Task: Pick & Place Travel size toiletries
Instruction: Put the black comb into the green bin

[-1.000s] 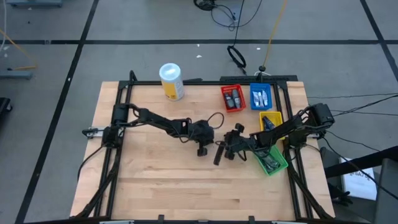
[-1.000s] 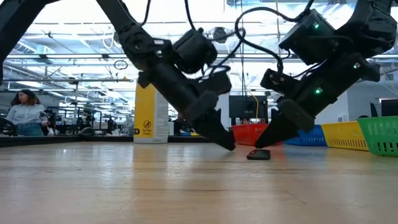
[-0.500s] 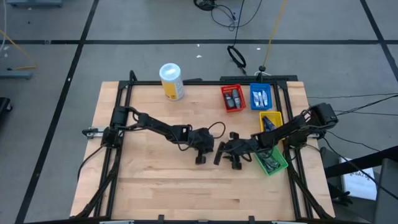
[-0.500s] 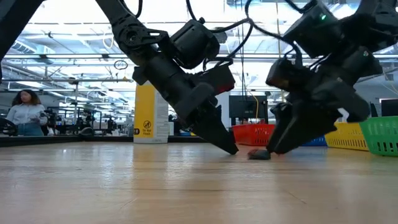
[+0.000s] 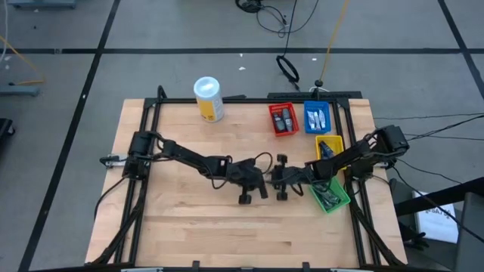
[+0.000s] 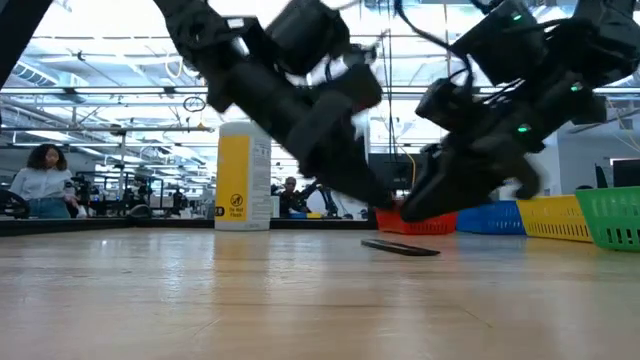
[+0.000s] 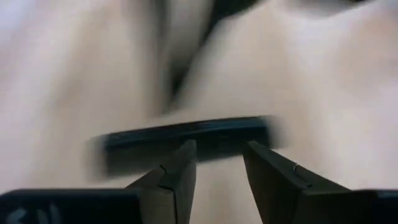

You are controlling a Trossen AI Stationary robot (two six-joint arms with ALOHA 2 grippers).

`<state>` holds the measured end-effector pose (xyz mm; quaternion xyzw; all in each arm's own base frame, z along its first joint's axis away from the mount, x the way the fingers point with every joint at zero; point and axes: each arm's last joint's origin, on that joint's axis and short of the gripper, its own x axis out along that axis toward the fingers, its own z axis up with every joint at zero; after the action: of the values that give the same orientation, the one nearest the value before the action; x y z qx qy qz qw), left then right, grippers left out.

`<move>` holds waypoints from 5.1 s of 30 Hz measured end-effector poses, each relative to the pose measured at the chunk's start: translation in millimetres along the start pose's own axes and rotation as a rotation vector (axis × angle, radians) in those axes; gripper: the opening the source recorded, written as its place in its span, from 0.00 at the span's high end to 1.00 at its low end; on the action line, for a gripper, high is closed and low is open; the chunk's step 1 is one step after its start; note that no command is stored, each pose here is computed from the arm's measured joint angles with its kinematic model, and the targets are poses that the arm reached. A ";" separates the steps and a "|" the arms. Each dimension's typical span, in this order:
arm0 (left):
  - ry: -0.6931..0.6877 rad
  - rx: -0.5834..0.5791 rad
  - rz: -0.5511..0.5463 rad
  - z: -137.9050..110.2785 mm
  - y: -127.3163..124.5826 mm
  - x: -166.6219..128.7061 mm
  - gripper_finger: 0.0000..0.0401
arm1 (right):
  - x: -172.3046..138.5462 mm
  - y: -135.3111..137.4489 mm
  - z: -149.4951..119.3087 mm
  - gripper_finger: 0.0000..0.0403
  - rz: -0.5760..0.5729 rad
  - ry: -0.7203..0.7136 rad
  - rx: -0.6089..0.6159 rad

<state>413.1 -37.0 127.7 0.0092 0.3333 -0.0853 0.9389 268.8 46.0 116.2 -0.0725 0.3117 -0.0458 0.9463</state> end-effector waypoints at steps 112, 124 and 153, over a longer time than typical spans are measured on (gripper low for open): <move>0.205 -0.070 0.123 -18.9 -38.4 -6.1 0.99 | 13.9 68.1 22.8 0.48 0.064 0.033 -0.462; 0.170 -0.055 0.112 -32.0 -34.6 18.1 0.99 | 24.4 61.2 13.9 0.48 0.022 0.091 -0.796; 0.192 -0.025 0.102 -35.5 -35.5 18.7 0.98 | 16.3 60.7 21.4 0.49 -0.073 0.067 -0.619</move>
<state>399.3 -72.1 89.8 0.0227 0.4219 -0.0321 0.9058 297.2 106.0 113.7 -0.3669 0.3388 0.0149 0.8663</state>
